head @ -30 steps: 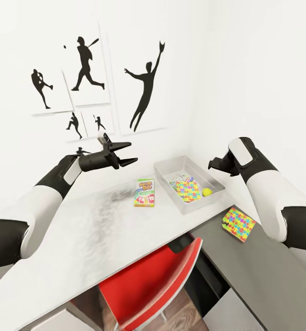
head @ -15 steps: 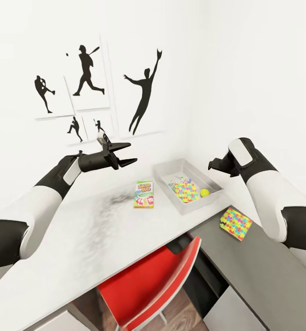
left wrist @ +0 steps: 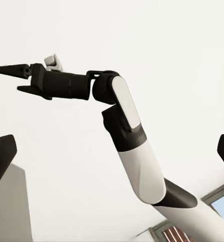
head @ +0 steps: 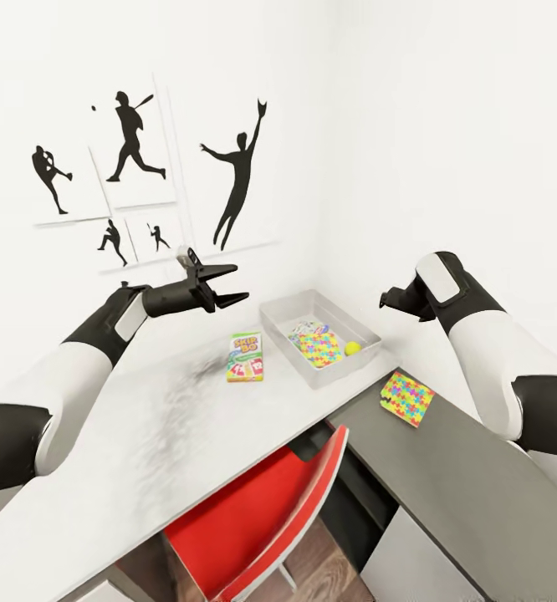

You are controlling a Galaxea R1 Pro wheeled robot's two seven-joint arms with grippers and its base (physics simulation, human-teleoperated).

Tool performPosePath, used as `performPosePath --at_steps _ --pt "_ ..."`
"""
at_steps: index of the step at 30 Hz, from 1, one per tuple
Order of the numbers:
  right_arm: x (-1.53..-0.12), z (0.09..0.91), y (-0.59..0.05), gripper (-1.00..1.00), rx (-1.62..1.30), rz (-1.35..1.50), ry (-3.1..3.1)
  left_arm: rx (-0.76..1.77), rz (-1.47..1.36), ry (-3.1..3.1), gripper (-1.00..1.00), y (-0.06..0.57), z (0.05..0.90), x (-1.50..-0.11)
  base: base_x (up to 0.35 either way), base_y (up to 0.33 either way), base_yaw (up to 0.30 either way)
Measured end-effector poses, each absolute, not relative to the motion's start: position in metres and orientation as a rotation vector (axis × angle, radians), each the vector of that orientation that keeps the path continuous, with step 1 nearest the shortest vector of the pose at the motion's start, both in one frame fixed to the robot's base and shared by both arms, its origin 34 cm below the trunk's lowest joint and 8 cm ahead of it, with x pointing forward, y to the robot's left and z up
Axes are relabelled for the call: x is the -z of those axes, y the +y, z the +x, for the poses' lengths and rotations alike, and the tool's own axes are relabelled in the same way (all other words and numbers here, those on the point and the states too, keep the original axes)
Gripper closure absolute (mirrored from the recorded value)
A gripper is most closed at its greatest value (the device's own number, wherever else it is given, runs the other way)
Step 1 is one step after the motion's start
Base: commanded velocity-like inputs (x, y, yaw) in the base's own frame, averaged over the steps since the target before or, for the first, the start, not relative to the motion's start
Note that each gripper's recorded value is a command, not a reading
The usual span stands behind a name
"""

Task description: Put all the toys in the child's room - the three board games (two on the bed and one on the table), the two jigsaw puzzles on the table, and the tennis ball on the table - inside the toy box on the table in the child's room.

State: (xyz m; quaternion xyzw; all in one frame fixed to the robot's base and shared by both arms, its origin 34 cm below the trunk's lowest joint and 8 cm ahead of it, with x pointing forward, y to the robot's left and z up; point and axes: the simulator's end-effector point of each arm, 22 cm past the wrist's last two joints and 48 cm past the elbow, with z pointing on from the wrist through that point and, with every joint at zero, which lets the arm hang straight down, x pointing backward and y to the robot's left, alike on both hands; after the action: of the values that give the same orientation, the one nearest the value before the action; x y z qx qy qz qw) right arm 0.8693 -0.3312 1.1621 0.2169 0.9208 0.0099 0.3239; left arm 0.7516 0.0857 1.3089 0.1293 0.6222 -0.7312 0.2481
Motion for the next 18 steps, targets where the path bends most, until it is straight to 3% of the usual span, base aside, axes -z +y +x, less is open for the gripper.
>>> performPosePath --at_steps 8,18 --pt "-1.167 0.872 -0.332 -1.0 -0.03 0.581 2.391 1.99 0.344 1.7 -1.0 0.086 0.75 -1.3 -0.034 0.028 -0.051" --pt "-1.168 0.875 -0.332 -1.0 -0.033 0.589 2.377 1.955 0.34 1.755 -1.0 0.088 0.75 -1.281 -0.125 0.147 -0.241"
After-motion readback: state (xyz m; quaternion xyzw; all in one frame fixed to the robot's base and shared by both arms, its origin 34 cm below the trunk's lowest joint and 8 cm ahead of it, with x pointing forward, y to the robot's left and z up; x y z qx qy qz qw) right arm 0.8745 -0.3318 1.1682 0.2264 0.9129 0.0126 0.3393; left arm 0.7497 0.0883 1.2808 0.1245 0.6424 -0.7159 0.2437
